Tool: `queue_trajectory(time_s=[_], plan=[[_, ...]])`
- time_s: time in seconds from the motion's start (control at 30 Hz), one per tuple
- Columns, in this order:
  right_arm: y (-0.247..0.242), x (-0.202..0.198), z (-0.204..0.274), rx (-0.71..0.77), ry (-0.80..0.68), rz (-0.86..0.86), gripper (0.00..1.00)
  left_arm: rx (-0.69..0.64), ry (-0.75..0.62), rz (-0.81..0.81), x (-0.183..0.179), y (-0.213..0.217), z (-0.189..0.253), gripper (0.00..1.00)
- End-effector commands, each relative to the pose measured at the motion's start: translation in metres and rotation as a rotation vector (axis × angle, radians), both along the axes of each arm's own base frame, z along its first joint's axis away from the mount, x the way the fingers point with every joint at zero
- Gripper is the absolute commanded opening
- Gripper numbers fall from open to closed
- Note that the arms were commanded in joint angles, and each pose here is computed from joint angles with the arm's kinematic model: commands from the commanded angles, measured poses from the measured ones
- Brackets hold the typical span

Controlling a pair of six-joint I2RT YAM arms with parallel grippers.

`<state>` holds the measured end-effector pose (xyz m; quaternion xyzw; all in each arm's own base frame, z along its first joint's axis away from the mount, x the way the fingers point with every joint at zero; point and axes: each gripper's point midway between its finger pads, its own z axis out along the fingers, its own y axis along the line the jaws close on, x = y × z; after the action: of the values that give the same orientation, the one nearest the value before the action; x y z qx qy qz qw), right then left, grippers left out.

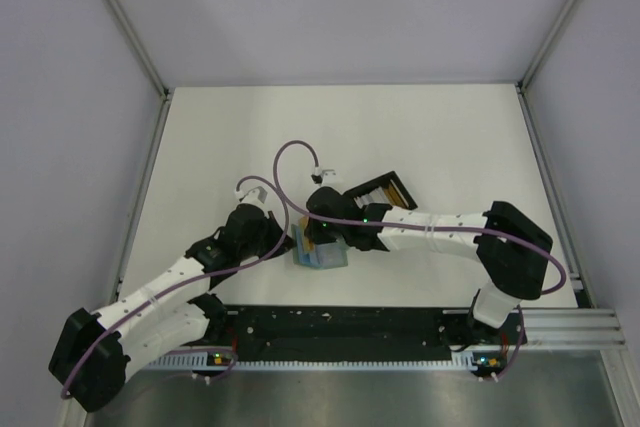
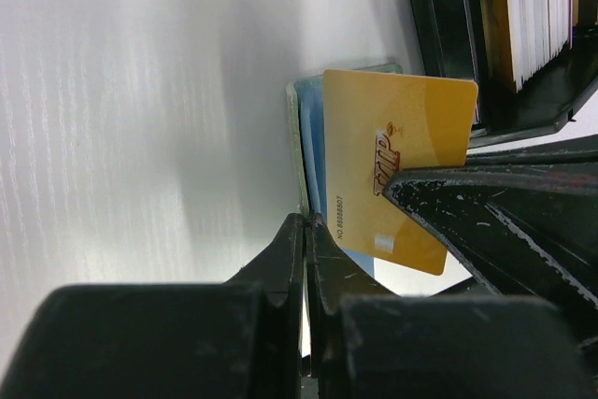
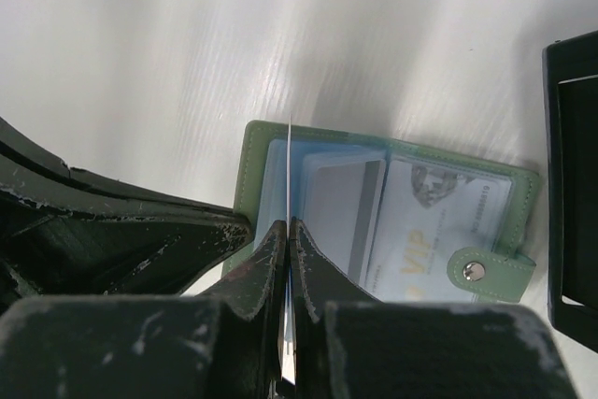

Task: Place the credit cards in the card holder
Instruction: Insert the credit card into the card holder.

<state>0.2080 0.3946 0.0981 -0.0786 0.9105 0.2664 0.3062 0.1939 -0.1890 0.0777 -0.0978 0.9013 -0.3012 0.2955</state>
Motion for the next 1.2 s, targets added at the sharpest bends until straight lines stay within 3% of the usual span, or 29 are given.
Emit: queue_trajectory(time_s=[0.0,0.4,1.17], plan=[[0.015,0.002,0.035,0.056,-0.07,0.036,0.0,-0.008,-0.03,0.005,0.004,0.0,0.004,0.0],[0.02,0.005,0.071,0.109,-0.154,0.089,0.0,0.019,-0.025,0.023,0.004,0.006,-0.001,0.0],[0.027,-0.003,0.026,0.027,-0.049,0.113,0.0,0.019,-0.031,0.02,0.005,0.005,0.0,0.0]])
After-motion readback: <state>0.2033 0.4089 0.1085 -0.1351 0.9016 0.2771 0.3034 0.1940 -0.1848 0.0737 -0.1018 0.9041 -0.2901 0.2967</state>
